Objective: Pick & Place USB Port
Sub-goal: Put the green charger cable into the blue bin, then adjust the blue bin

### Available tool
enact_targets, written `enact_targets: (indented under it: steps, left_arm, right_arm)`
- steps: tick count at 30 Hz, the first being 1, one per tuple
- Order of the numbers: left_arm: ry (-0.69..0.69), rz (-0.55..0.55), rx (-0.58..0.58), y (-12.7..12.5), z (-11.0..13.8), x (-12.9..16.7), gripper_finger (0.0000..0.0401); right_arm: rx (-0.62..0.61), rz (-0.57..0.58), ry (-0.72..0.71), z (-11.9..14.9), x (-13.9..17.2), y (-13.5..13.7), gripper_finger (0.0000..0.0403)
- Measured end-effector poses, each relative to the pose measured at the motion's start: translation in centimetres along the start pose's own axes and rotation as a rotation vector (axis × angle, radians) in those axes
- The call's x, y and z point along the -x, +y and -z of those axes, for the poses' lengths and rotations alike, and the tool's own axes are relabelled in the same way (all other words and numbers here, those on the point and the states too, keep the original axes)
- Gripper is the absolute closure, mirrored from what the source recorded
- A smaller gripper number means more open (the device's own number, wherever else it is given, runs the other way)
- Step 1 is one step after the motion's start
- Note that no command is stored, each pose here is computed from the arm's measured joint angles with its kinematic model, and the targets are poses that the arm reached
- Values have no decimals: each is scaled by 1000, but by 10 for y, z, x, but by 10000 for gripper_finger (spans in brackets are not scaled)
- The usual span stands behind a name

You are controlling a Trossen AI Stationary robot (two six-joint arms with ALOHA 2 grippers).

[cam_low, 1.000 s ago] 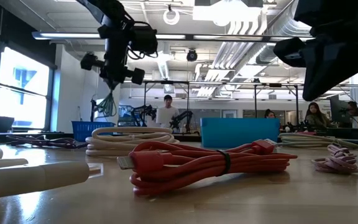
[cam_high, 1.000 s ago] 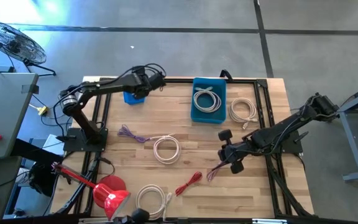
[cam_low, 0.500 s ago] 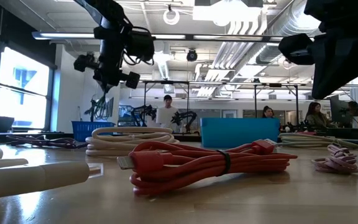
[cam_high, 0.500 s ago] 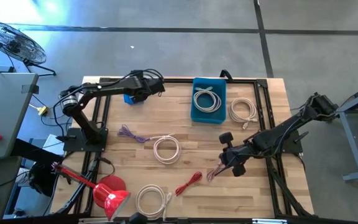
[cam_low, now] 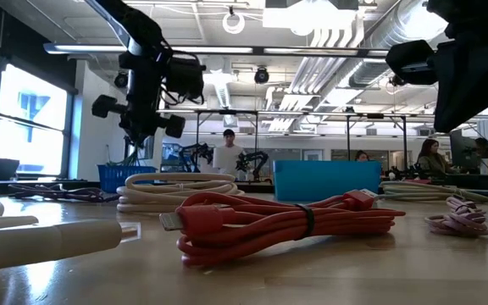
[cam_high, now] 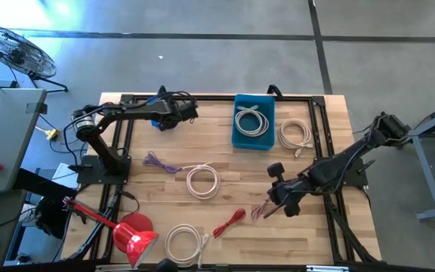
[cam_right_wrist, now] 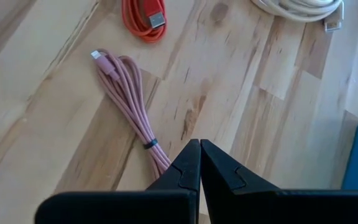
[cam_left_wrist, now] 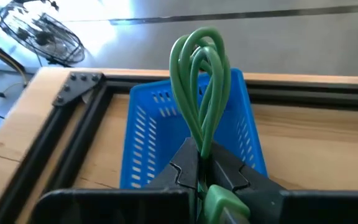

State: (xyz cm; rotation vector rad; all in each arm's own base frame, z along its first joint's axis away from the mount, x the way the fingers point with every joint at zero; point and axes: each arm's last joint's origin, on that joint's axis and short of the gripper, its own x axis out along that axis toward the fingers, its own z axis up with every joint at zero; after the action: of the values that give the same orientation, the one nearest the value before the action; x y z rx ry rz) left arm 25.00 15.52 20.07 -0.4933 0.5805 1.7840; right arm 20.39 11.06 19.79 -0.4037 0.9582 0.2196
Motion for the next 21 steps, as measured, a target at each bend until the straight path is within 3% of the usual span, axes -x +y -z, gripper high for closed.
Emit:
enact_targets:
  steps: [6,11,21]
  left_arm:
    - [-18,2,-92,-1,-1,-3,391]
    - [20,37,-177,-3,-5,-8,360]
    - [318,205,-63,-2,-15,-30,324]
  right_arm:
    - [-3,-8,-3,0,1,3,402]
    - [-3,-3,-3,0,1,3,402]
    - [-4,-12,-3,0,1,3,402]
